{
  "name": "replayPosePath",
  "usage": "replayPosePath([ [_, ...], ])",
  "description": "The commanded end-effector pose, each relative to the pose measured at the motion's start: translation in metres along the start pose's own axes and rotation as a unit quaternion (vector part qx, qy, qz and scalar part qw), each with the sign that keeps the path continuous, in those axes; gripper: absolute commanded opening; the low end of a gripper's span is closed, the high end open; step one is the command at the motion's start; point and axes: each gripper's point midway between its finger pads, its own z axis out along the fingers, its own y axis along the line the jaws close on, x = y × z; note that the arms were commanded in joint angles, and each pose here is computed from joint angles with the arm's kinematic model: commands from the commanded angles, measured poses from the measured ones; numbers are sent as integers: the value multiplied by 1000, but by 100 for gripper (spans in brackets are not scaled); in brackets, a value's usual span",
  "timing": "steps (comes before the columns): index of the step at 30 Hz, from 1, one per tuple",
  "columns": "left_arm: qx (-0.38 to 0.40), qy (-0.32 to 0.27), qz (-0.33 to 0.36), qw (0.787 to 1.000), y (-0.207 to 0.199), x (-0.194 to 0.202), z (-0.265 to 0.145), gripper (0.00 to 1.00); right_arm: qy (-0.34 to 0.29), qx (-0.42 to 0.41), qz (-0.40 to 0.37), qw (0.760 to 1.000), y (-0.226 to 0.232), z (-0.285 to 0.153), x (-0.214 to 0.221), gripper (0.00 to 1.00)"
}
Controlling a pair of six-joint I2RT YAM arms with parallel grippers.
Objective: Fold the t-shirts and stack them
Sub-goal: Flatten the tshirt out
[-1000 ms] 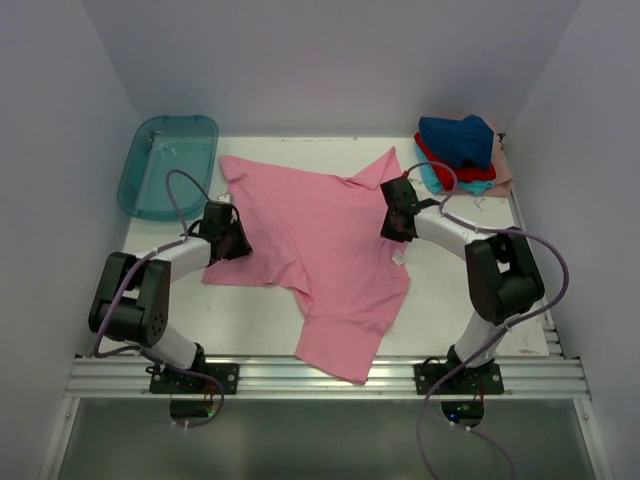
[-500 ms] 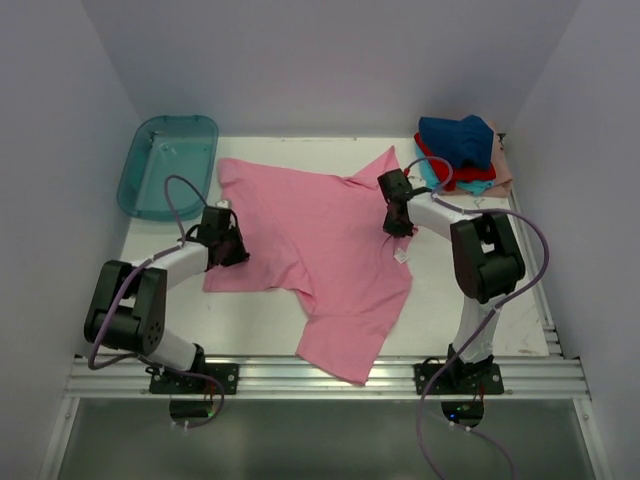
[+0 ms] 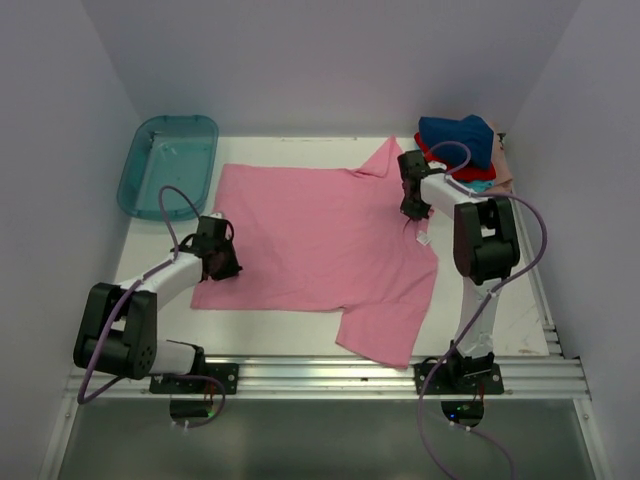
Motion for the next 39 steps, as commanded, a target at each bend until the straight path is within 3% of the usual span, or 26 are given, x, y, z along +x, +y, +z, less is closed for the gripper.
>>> replayPosePath([
  [1, -23, 10, 1, 1000, 9, 6, 0, 0, 14, 37, -19, 999, -9, 19, -4, 0],
  [7, -30, 2, -1, 1000, 10, 1, -2, 0, -15, 7, -26, 1000, 10, 15, -33, 0],
  [13, -39, -15, -4, 999, 12, -8, -7, 0, -45, -105, -34, 993, 41, -15, -51, 0],
  [14, -38, -22, -6, 999, 10, -13, -9, 0, -74, -138, -29, 987, 49, -35, -67, 0],
  [16, -40, -32, -9, 999, 9, -20, -13, 0, -72, -185, -45, 979, 56, -55, -63, 0],
  [22, 2, -143, -23, 990, -14, -79, -65, 0, -205, -303, -33, 930, 47, -176, -79, 0],
  [24, 35, -194, -26, 980, -24, -98, -94, 0, -214, -312, -30, 925, 34, -199, -73, 0],
  [27, 70, -231, -27, 970, -35, -112, -125, 0, -180, -314, -38, 932, 18, -208, -44, 0],
  [29, 84, -231, -25, 969, -38, -108, -131, 1, -163, -302, -45, 938, 6, -206, -22, 0],
  [33, 96, -147, -5, 984, -40, -71, -111, 13, -109, -281, -69, 951, -28, -198, 47, 3],
  [34, 92, -131, -5, 987, -38, -64, -107, 15, -98, -282, -79, 951, -31, -202, 62, 16],
  [35, 100, -99, -2, 990, -38, -47, -97, 19, -78, -279, -79, 954, -43, -208, 78, 21],
  [36, 116, -76, -3, 990, -42, -35, -93, 31, -54, -288, -89, 952, -45, -208, 98, 28],
  [38, 122, -42, -8, 992, -38, -12, -83, 36, -15, -294, -99, 951, -55, -218, 130, 42],
  [39, 134, -26, -12, 991, -42, -4, -81, 41, 10, -297, -103, 949, -58, -217, 147, 45],
])
